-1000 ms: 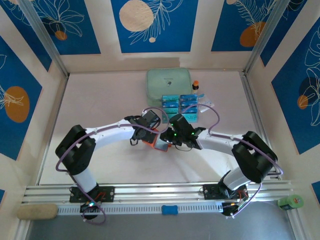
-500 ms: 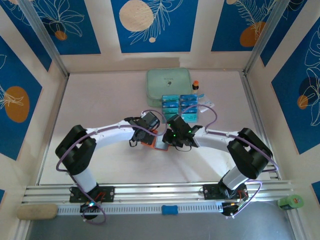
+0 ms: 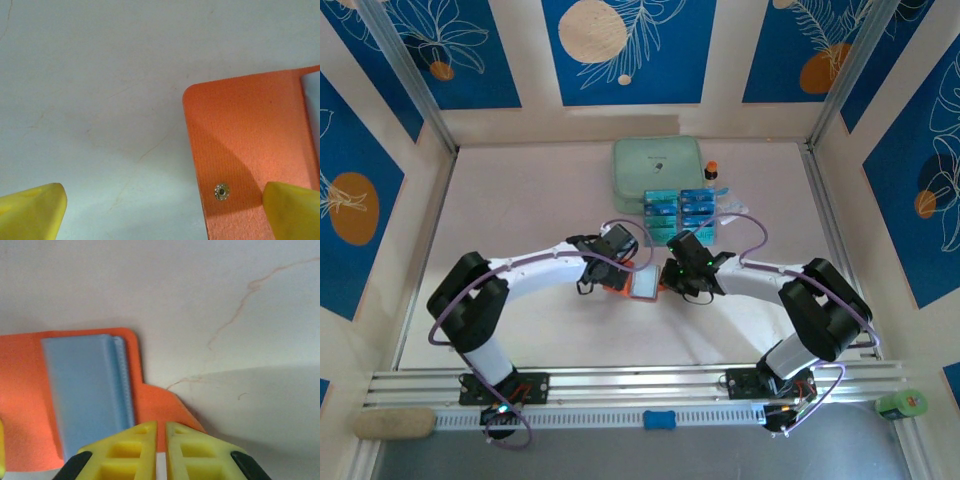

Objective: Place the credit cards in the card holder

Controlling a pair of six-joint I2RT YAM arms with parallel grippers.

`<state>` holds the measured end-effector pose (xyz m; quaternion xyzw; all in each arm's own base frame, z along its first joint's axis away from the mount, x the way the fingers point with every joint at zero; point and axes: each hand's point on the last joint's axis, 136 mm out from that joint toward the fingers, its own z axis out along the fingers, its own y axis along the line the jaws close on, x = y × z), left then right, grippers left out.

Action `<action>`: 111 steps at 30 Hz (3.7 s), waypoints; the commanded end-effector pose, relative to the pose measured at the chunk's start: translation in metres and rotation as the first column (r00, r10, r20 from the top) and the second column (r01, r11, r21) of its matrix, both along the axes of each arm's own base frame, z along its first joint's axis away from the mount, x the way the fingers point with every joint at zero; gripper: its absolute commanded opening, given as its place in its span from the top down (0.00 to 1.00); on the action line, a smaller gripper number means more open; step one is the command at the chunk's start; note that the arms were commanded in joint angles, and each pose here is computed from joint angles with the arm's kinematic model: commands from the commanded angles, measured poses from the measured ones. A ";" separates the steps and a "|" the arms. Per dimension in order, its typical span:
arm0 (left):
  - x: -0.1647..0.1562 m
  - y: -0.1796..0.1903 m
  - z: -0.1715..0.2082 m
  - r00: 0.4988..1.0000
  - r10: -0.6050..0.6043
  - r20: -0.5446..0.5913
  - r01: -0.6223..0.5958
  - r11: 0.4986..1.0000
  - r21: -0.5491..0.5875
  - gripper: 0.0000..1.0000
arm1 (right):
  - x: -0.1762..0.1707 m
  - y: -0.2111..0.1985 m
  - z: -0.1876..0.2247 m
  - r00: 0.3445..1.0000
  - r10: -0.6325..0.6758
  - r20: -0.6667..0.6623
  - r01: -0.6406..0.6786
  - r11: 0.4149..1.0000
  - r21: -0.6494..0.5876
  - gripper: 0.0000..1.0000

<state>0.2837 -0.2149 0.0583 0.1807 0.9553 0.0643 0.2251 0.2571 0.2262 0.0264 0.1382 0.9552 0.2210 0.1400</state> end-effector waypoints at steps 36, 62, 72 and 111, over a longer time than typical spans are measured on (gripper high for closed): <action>-0.013 0.009 -0.007 0.998 0.066 -0.023 -0.067 0.995 -0.069 0.00 | 0.000 0.016 0.027 0.993 0.092 0.075 -0.103 0.983 0.154 0.89; -0.003 -0.051 0.081 0.994 0.104 -0.045 -0.111 0.824 -0.556 0.00 | -0.016 0.050 0.006 0.983 0.179 0.034 -0.182 0.970 0.160 0.98; -0.003 -0.120 0.128 0.984 0.050 -0.172 -0.176 0.463 -0.869 0.00 | -0.014 0.045 0.013 0.987 0.156 0.050 -0.162 0.975 0.155 0.98; -0.014 -0.067 -0.002 0.974 0.141 -0.175 -0.224 0.681 -0.697 0.01 | 0.002 -0.022 -0.014 1.000 -0.028 0.010 0.027 0.994 0.107 1.00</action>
